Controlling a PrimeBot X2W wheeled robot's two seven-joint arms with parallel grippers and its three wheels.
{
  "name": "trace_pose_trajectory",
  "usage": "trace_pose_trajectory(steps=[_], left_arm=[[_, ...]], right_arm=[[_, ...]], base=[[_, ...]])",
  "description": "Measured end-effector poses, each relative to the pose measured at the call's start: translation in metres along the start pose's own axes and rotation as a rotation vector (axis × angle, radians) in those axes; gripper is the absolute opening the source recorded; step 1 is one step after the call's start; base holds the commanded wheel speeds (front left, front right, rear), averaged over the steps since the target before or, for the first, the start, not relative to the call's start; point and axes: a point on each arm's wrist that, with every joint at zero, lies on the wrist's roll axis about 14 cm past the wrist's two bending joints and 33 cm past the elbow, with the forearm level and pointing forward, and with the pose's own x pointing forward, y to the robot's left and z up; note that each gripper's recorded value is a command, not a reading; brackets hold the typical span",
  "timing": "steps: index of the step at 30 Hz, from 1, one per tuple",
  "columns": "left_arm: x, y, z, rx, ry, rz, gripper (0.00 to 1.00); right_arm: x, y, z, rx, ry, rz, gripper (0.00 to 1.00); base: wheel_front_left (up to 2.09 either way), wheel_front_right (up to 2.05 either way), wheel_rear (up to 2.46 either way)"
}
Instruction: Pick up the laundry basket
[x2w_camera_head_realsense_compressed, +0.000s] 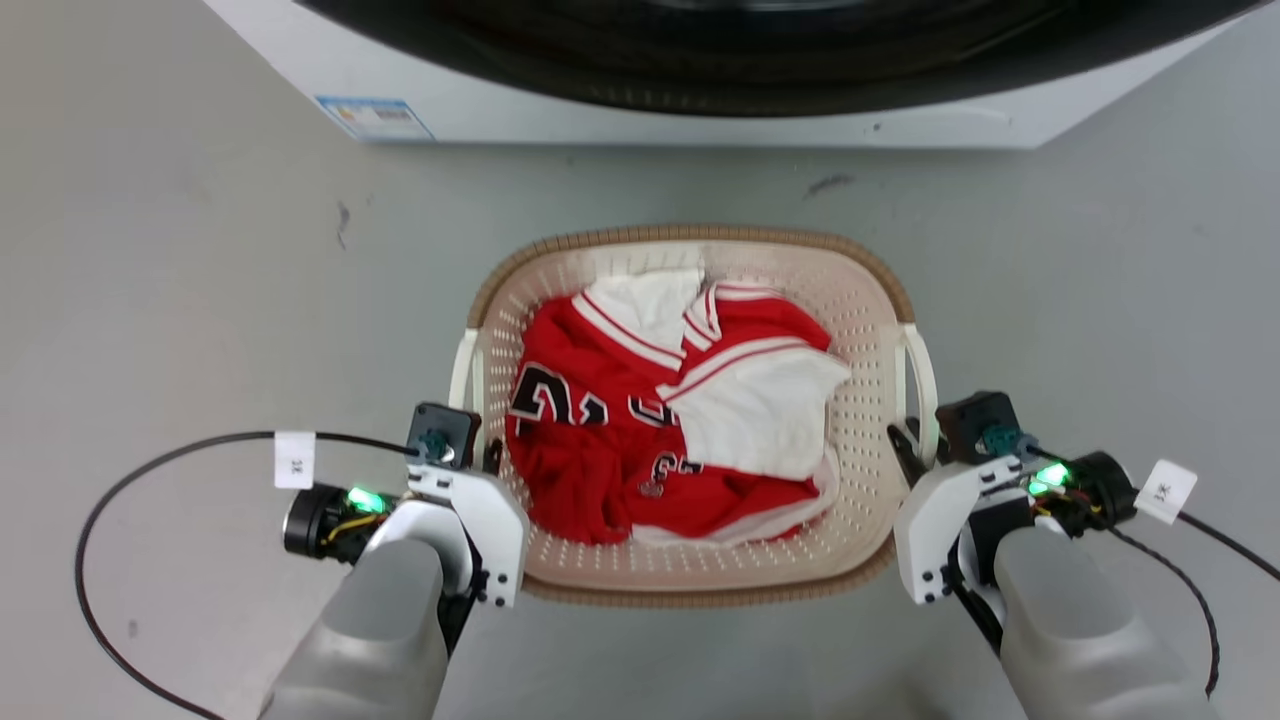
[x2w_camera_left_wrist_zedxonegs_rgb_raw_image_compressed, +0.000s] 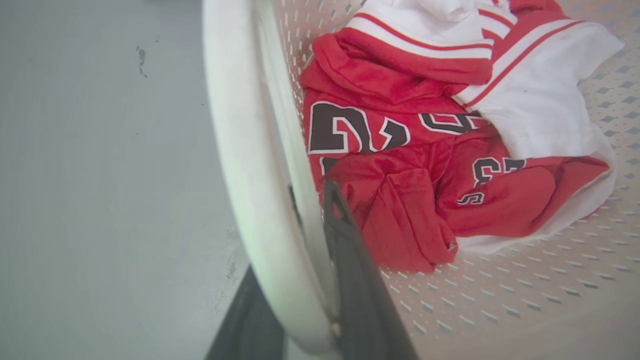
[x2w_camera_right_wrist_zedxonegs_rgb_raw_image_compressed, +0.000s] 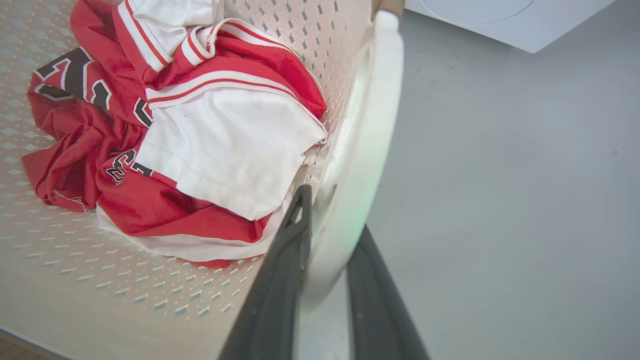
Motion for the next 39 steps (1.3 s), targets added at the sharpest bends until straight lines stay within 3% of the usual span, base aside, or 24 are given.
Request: trace_pose_trajectory(steps=[20,39], left_arm=[[-0.095,-0.029,-0.013,-0.010,0.025,0.000,0.00],[-0.140,-0.045,-0.028,0.001,-0.003,-0.001,0.00]], right_arm=[[-0.080,0.026,0.008,-0.051,-0.007,0.004,0.00],[-0.125,0.042,0.000,-0.080,-0.038,-0.002,0.00]], base=[[0.00,0.00,0.00],[0.00,0.00,0.00]])
